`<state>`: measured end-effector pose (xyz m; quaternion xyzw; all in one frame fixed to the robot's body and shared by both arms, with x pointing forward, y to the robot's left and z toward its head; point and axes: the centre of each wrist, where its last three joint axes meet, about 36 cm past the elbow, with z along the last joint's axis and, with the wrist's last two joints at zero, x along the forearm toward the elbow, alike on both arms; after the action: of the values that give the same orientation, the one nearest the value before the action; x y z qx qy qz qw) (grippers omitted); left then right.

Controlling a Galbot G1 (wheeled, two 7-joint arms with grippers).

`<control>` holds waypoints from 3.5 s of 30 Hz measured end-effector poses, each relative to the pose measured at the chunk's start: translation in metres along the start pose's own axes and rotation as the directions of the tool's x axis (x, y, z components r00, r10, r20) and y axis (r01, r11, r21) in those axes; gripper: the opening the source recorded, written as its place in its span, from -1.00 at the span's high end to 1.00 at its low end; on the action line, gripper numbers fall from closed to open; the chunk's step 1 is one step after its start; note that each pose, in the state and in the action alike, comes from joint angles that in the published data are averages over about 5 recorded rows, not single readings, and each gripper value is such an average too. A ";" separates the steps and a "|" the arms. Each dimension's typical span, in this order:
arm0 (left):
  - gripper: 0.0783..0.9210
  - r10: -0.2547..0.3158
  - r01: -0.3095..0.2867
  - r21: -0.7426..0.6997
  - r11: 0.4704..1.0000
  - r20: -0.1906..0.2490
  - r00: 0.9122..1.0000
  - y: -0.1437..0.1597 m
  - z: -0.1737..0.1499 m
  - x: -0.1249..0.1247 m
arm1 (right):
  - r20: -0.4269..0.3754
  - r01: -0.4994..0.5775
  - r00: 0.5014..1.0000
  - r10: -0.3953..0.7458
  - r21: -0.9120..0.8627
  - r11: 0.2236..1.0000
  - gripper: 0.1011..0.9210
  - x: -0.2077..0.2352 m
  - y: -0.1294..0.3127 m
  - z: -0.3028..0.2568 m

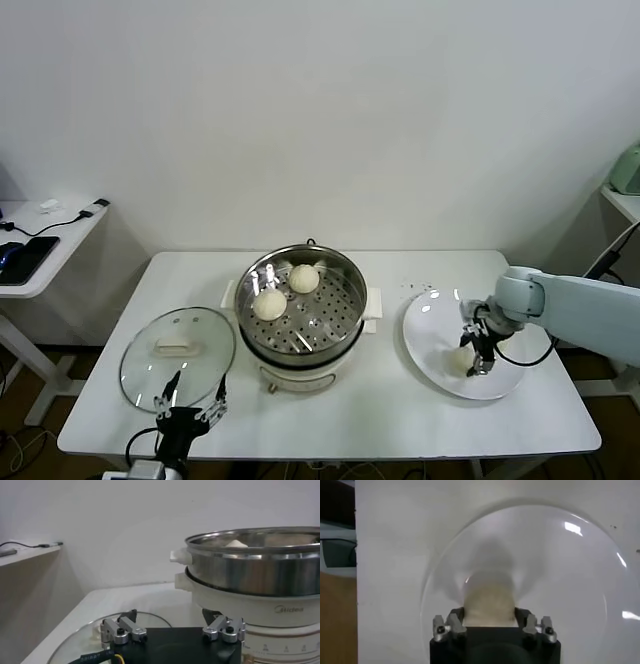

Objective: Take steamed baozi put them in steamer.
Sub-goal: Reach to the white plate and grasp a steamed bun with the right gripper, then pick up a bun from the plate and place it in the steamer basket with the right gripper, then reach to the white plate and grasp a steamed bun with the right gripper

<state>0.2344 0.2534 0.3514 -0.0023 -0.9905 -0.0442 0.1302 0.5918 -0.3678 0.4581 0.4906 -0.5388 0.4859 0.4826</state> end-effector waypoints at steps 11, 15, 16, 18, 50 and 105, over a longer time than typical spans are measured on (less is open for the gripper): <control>-0.77 0.003 -0.003 -0.004 1.000 0.009 1.000 -0.001 -0.006 0.004 | 0.029 -0.029 0.999 0.026 0.093 0.995 -0.24 0.073 -0.028 -0.026; -0.77 0.005 -0.005 -0.005 1.000 0.016 1.000 -0.001 -0.009 0.004 | 0.046 -0.072 0.997 0.065 0.173 0.982 -0.24 0.131 -0.049 -0.053; -0.77 0.006 -0.006 -0.006 1.000 0.018 1.000 -0.001 -0.010 0.004 | 0.053 -0.086 0.996 0.077 0.199 0.976 -0.24 0.147 -0.054 -0.062; -0.77 0.007 -0.007 -0.007 1.000 0.020 1.000 -0.001 -0.011 0.005 | 0.071 -0.115 0.992 0.100 0.258 0.959 -0.24 0.177 -0.061 -0.084; -0.77 -0.001 0.001 0.001 1.000 0.013 1.000 0.000 -0.005 0.004 | 0.028 -0.023 0.996 -0.083 0.997 0.069 -0.24 0.145 -0.020 -0.392; -0.77 0.003 -0.003 -0.011 1.000 -0.002 1.000 0.001 0.002 0.007 | 0.002 -0.076 0.997 0.078 0.219 0.973 -0.76 0.164 -0.058 0.021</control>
<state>0.2273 0.2545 0.3512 -0.0045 -0.9901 -0.0496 0.1311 0.6396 -0.4011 0.6231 0.5181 -0.4989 0.5622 0.4080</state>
